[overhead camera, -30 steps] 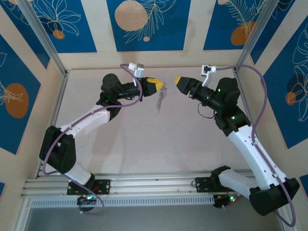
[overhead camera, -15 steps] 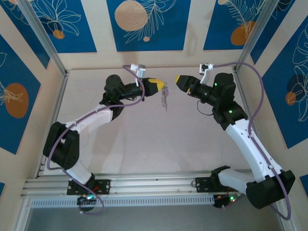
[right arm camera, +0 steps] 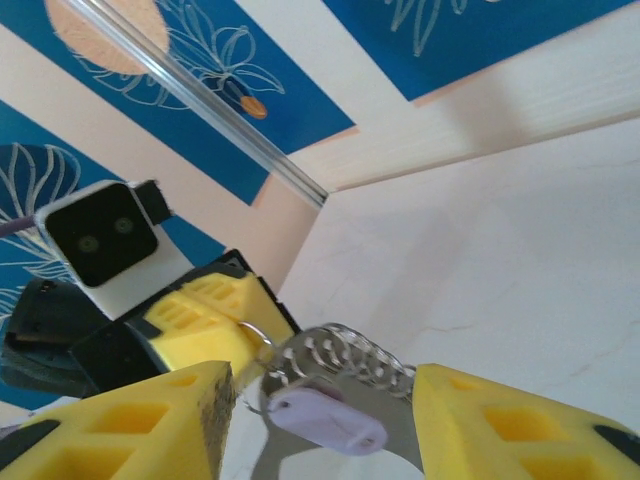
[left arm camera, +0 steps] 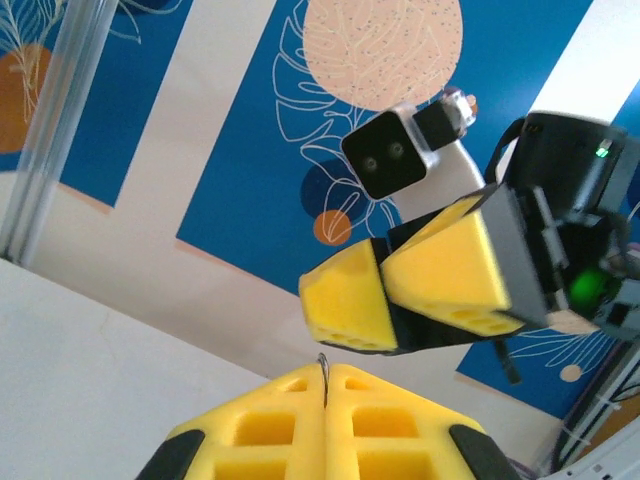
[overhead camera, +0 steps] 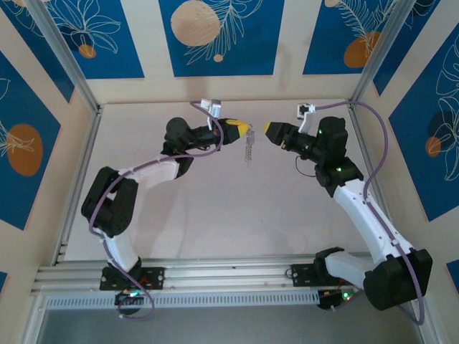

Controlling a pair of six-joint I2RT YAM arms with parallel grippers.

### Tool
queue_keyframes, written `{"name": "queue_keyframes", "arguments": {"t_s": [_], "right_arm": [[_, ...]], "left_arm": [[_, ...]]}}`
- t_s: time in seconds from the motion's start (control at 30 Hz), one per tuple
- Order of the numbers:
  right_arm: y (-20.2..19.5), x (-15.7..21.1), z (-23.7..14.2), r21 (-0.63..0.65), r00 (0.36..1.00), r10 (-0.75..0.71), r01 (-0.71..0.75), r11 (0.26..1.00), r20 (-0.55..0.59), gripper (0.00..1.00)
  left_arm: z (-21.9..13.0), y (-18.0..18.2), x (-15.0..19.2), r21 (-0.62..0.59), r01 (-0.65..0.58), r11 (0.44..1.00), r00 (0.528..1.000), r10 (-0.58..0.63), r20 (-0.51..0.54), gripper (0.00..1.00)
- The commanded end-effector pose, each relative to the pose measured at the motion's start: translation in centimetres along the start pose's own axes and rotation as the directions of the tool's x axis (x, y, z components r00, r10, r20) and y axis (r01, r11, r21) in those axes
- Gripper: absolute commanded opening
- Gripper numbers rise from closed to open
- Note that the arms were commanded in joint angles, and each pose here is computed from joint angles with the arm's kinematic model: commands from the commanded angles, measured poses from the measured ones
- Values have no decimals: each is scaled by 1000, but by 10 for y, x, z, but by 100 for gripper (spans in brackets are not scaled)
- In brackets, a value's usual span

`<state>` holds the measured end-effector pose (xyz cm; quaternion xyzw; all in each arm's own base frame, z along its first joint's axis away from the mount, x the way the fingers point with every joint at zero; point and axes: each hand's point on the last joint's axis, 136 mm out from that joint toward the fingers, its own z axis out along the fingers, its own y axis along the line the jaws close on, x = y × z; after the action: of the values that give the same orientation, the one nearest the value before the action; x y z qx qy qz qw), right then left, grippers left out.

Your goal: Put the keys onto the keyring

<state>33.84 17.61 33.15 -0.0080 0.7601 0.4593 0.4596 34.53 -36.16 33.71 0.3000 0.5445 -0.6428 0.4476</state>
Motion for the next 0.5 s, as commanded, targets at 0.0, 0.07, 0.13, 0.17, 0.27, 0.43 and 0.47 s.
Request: {"name": "queue_keyframes", "arguments": {"t_s": [0.0,0.07,0.13,0.17,0.27,0.43,0.47], "right_arm": [[18,-5,-5,-151,993,-107,114,982,59,47],[20,-1,-8,-198,989,-132,143,970,70,47],[22,1,-10,-230,985,-151,165,959,78,46],[23,2,-11,-246,985,-153,168,955,79,45],[25,3,-9,-275,985,-152,167,947,76,44],[24,-1,-3,-299,987,-139,157,941,83,40],[25,-2,-1,-312,987,-136,156,937,84,40]], "left_arm": [[2,-24,-23,96,-74,993,995,68,72,0],[1,-23,-21,103,-67,992,996,59,74,0],[2,-22,-19,108,-58,992,996,50,76,0],[2,-22,-20,113,-58,992,996,49,80,0],[3,-23,-23,126,-55,991,995,44,89,0],[7,-25,-25,142,-53,988,995,41,87,0],[8,-25,-25,143,-51,988,996,39,86,0]]}}
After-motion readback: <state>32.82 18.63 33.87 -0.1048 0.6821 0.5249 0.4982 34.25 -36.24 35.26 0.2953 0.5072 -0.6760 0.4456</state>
